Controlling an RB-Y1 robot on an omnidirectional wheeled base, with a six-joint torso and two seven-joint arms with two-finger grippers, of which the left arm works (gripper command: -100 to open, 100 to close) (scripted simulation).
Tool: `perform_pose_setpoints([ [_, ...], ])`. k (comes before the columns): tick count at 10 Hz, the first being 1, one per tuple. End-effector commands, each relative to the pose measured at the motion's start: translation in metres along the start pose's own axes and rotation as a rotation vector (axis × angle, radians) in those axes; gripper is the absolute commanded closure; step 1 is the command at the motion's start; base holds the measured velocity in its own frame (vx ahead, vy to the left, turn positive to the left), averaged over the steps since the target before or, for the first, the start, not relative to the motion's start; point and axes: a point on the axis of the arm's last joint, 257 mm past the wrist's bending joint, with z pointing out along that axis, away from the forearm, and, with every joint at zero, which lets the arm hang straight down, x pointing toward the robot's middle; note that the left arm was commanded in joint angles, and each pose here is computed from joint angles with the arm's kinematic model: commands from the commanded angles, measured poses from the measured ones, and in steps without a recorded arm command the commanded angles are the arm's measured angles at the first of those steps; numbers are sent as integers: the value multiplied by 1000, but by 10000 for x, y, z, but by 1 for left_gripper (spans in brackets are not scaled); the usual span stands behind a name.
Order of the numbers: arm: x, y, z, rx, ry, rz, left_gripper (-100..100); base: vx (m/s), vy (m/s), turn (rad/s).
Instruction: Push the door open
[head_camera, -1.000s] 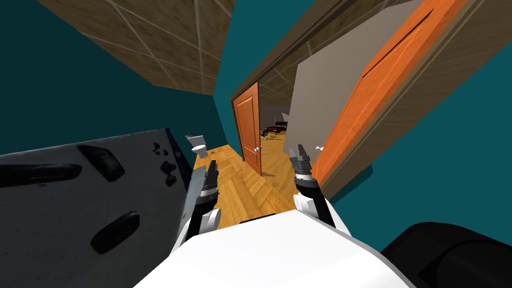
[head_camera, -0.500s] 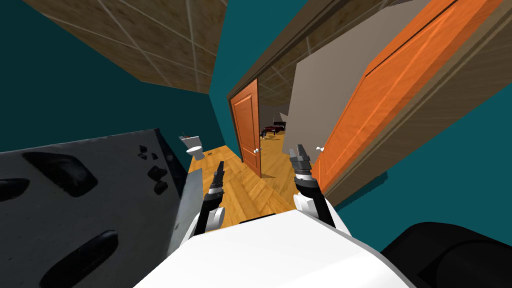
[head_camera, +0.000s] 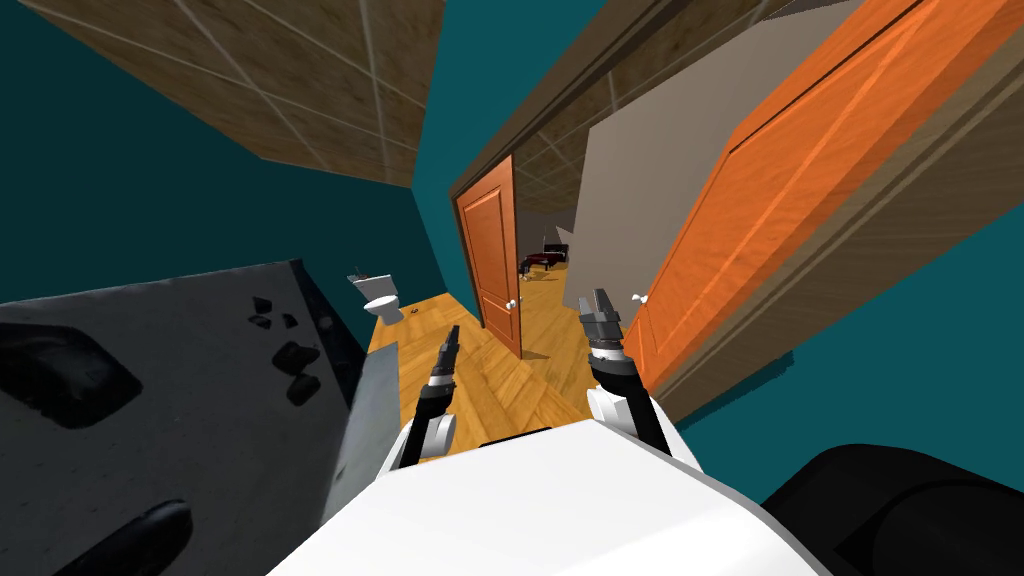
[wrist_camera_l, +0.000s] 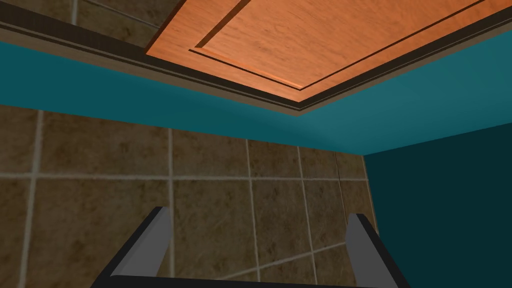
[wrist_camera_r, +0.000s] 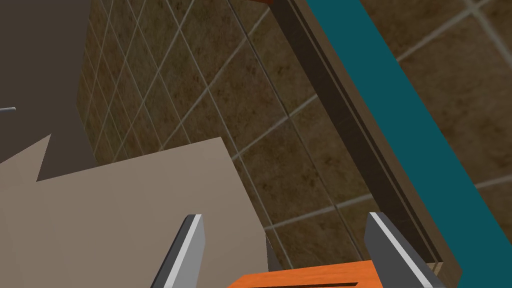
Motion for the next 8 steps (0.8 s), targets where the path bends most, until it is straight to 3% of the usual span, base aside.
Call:
perform_pose_setpoints([
  [1,137,54,-9,-3,25,22,-100,103,24,-59],
  [8,709,263,-110,-6,138,119,-100,97,32,-61],
])
